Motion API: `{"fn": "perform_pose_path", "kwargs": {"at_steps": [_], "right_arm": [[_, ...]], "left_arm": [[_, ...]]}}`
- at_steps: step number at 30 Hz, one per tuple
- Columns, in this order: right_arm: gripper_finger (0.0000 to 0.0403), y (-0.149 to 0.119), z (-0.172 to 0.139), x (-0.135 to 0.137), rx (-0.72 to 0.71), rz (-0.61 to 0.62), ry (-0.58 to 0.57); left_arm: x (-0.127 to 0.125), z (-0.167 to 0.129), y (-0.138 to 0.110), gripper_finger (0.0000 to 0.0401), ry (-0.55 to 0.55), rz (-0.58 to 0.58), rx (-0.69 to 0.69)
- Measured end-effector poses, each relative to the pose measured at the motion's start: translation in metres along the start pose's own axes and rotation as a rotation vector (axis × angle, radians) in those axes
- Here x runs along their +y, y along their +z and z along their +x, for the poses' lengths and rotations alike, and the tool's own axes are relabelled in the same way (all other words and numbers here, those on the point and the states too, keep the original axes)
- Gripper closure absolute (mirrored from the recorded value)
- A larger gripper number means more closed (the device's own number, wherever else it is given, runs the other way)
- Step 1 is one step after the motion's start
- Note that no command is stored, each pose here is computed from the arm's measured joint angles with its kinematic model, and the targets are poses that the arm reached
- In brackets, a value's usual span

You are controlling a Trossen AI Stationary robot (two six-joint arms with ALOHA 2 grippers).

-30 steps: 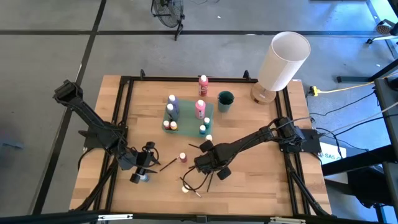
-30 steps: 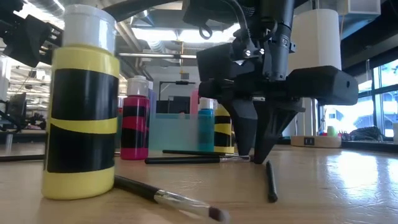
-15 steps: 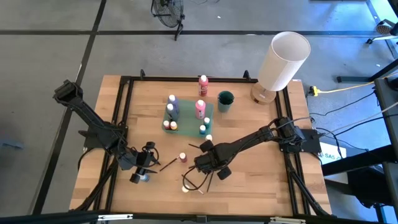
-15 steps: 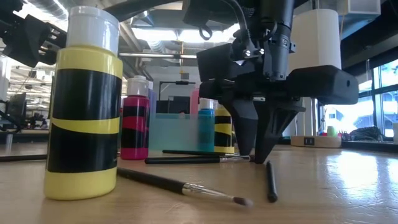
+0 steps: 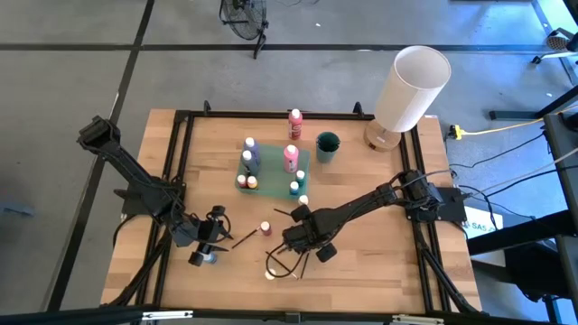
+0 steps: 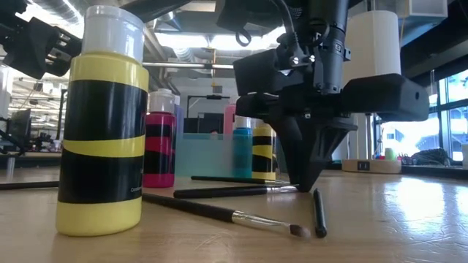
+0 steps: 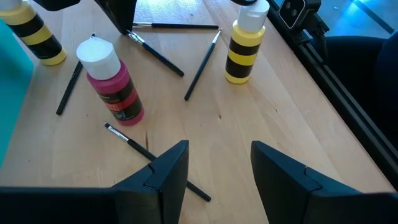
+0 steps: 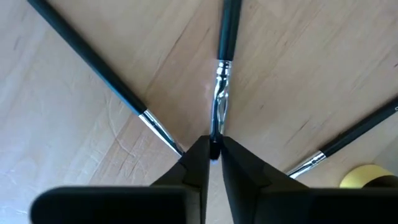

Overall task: Pick & Place Paint Supplies
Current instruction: Put the black paint brush into the dark green cup

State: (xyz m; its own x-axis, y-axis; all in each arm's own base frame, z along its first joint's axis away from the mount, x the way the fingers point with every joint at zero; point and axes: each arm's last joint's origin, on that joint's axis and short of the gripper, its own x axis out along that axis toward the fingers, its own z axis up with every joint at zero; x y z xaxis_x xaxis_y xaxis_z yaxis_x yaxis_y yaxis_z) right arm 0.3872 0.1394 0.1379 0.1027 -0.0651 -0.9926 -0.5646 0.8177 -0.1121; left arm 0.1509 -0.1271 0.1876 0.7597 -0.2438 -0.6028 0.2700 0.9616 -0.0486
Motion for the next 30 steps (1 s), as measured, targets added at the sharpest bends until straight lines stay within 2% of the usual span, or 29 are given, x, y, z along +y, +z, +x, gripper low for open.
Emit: {"fn": "perform_pose_path", "kwargs": {"at_steps": [6,15,24,30], "right_arm": [[0.0377,0.0003,0.0002,-0.0001,-0.004,0.001,-0.001],[0.0398,0.0014,0.0003,-0.001,-0.009,0.069,-0.037],[0.0401,0.0023,-0.0004,0.0031,-0.007,0.061,-0.04],[0.0402,0.0023,-0.0063,0.0047,0.006,0.098,-0.028]], "left_arm": [[0.0,0.0,0.0,0.0232,0.0,0.0,0.0],[0.0,0.0001,0.0,0.0232,0.0,0.0,0.0],[0.0,0.0,0.0,0.0232,0.0,0.0,0.0],[0.0,0.0,0.0,0.0232,0.0,0.0,0.0]]}}
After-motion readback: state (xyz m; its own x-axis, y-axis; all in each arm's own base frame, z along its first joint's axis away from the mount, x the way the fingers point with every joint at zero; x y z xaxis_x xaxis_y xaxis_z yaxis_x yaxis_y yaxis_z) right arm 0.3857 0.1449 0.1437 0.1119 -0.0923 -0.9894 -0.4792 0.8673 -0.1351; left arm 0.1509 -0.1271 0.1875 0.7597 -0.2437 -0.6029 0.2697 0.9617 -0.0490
